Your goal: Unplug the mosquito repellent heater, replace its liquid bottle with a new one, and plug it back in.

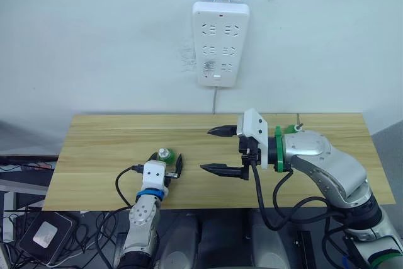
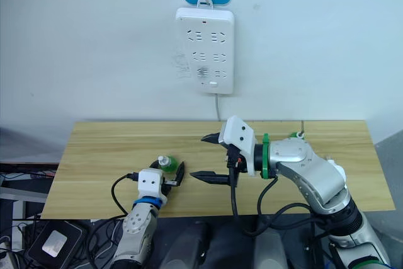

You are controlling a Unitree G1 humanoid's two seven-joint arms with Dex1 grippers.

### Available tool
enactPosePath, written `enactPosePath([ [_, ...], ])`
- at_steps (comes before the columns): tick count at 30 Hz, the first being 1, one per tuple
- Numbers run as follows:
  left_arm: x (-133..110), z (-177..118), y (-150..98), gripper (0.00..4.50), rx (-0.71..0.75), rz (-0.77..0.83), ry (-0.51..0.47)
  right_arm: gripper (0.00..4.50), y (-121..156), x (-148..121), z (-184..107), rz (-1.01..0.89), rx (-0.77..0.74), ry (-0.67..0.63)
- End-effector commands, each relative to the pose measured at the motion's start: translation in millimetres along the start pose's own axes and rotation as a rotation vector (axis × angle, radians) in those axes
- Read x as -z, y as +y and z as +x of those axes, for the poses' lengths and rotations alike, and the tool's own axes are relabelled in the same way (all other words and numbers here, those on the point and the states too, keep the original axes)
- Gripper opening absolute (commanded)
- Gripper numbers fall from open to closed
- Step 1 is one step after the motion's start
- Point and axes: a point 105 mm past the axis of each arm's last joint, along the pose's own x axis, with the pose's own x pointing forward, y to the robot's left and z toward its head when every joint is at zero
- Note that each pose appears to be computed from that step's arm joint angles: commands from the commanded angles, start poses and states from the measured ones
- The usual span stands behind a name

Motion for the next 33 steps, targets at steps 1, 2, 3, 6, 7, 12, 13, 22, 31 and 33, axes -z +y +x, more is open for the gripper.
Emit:
enactPosePath([
  [1,8.9,-4.1,1.8,3.35,-0.007,0.003,0.022,4.5,-1.6,-6.9,0.9,-0.043,0.007,-0.029],
  [2,9.0,-3.9,2.2,3.0,-0.007,0.003,0.021,4.5,-3.4,-6.1,0.8,-0.046,0.015,-0.027],
  [3,9.2,-3.7,2.6,2.71,-0.007,0.004,0.021,4.5,-5.4,-5.3,0.5,-0.048,0.024,-0.026],
  [6,10.3,-3.9,2.9,2.23,0.002,0.011,0.024,4.5,-9.8,-3.6,-0.5,-0.056,0.048,-0.025],
  [7,10.7,-4.1,3.0,2.23,0.005,0.014,0.024,4.5,-10.3,-3.1,-0.4,-0.058,0.053,-0.026],
  [12,-2.5,3.4,-10.5,2.23,0.139,0.138,0.01,4.5,-15.1,-1.0,-4.9,-0.071,0.085,-0.031],
  [13,-10.9,7.7,-17.3,2.23,0.2,0.158,-0.006,4.5,-17.3,0.1,-7.6,-0.071,0.096,-0.031],
  [22,-83.3,17.9,-78.7,2.23,0.879,0.301,-0.072,4.5,-25.3,13.1,-32.5,-0.063,0.144,-0.003],
  [31,-113.7,5.1,-106.9,2.23,1.236,0.31,-0.047,4.5,-30.8,15.0,-31.4,0.011,0.229,-0.047],
  [33,-113.3,3.3,-107.3,2.23,1.272,0.343,-0.038,4.5,-29.6,15.7,-29.3,0.023,0.236,-0.053],
])
